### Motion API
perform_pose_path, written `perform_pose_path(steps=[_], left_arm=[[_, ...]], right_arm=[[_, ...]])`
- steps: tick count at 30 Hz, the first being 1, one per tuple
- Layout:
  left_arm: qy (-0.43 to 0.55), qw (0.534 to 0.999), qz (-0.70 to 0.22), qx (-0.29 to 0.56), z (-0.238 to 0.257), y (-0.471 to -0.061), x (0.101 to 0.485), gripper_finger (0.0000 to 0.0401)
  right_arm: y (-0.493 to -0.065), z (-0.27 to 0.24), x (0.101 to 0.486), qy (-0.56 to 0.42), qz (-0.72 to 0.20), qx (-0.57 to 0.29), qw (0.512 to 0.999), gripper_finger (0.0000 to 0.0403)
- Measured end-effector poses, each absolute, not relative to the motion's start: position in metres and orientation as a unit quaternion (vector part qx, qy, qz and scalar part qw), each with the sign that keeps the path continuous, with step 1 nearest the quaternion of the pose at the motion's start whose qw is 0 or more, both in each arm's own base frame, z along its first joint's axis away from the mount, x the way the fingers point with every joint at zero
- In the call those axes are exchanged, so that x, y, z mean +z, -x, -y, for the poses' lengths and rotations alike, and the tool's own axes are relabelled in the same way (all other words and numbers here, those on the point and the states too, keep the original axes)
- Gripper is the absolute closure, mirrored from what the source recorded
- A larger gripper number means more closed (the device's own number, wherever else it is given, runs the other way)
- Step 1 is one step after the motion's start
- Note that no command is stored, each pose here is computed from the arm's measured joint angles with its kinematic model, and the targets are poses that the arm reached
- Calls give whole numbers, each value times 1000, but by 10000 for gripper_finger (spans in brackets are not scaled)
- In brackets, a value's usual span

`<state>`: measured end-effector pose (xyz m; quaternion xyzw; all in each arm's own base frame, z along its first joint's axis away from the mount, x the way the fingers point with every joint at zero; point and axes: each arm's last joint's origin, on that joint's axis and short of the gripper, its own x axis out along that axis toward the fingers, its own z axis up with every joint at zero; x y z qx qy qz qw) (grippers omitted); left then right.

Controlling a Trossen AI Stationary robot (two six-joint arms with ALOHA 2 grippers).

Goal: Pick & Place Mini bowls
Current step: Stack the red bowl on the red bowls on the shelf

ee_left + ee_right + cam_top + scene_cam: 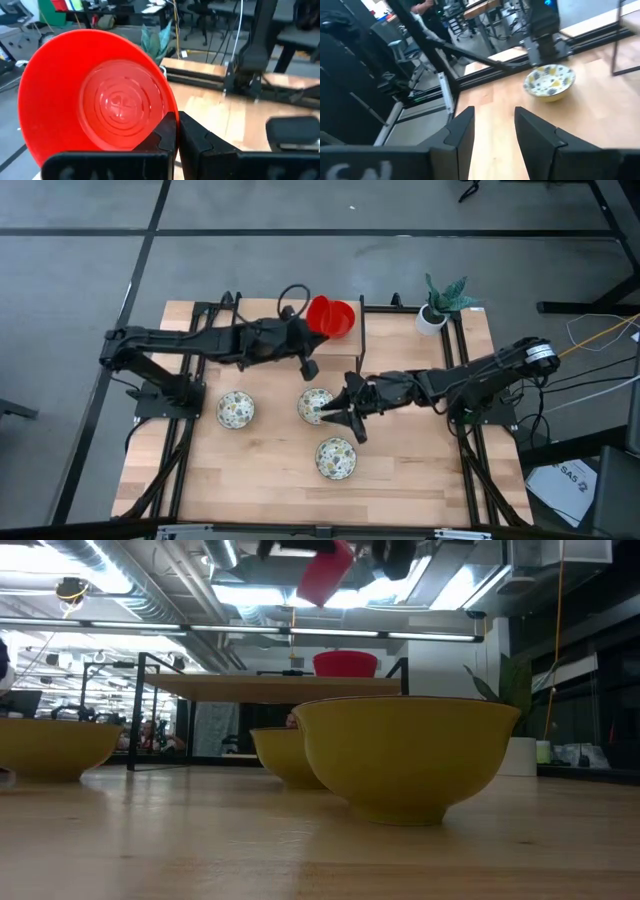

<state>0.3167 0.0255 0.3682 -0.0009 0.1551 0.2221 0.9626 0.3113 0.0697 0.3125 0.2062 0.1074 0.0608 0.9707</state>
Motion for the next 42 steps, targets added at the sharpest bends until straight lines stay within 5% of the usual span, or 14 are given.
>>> perform_pose_path(steps=[10, 24, 34, 42], left_arm=[[-64, 953, -197, 221, -57, -317, 361, 398], [-30, 949, -273, 154, -91, -310, 341, 398], [-47, 944, -301, 126, -92, -313, 362, 398], [-79, 933, -330, 121, -98, -327, 381, 398]], right_arm=[[-316, -11, 309, -263, -138, 56, 953, 263], [-311, 16, 307, -194, -151, -8, 969, 263], [-311, 32, 349, -105, -149, -20, 983, 263], [-292, 32, 385, -80, -258, -7, 963, 263]])
